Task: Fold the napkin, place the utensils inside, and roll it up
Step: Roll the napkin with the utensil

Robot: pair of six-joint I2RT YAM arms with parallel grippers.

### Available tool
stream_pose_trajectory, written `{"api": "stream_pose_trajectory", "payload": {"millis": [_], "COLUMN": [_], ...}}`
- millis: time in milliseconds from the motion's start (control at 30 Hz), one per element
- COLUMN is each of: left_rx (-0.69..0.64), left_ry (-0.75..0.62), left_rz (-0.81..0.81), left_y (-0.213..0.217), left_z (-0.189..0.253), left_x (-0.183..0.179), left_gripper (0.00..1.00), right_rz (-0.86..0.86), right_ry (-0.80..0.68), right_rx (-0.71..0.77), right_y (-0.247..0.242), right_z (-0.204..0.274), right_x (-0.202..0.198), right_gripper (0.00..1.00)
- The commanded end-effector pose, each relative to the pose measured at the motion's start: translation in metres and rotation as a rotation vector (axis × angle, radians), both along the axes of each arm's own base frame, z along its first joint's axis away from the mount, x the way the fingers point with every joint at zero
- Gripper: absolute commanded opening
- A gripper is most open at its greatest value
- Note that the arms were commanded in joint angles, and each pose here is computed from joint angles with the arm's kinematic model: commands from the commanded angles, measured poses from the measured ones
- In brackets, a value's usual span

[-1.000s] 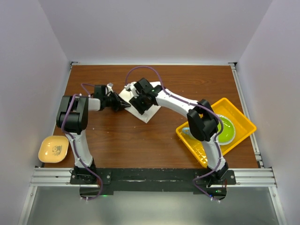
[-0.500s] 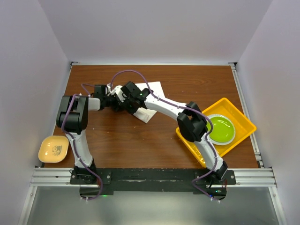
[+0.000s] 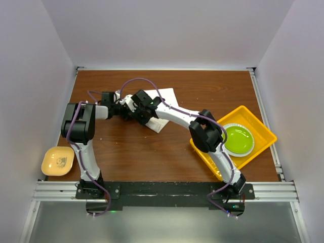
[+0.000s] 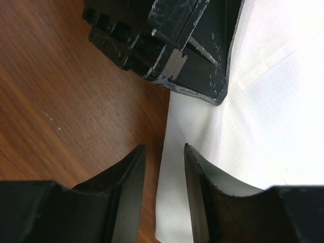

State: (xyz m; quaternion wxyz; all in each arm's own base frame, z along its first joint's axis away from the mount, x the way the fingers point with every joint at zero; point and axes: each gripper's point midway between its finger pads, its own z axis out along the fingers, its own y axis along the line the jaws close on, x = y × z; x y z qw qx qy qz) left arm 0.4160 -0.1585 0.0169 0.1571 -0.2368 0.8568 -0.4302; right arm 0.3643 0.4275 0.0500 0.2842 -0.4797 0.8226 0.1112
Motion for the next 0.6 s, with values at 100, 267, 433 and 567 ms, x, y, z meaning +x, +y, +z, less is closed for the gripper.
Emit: {"api": "stream_pose_trajectory", "payload": {"millis": [100, 267, 433, 567], "left_rx": [0.179, 0.172, 0.16, 0.159], "left_ry": [0.267, 0.268, 0.266, 0.262], "left_rz": [0.045, 0.043, 0.037, 0.033], "left_y": [0.023, 0.022, 0.02, 0.02], "left_z": [-0.081, -0.081, -0.079, -0.076], "left_x": [-0.05, -0.048, -0.045, -0.043], "left_gripper": [0.0, 0.0, 0.0, 0.0], "right_rz": [-0.002, -0.014, -0.026, -0.038], "right_ry": [-0.044, -0.045, -0.002, 0.046], "right_rx": [-0.052, -0.106, -0.141, -0.174], "right_y": [-0.01, -0.021, -0.03, -0.04], "right_z": [-0.017, -0.037, -0.06, -0.08], "right_x": [0.008, 0.007, -0.002, -0.014], "right_gripper": [0.45, 0.5, 0.49, 0.4]}}
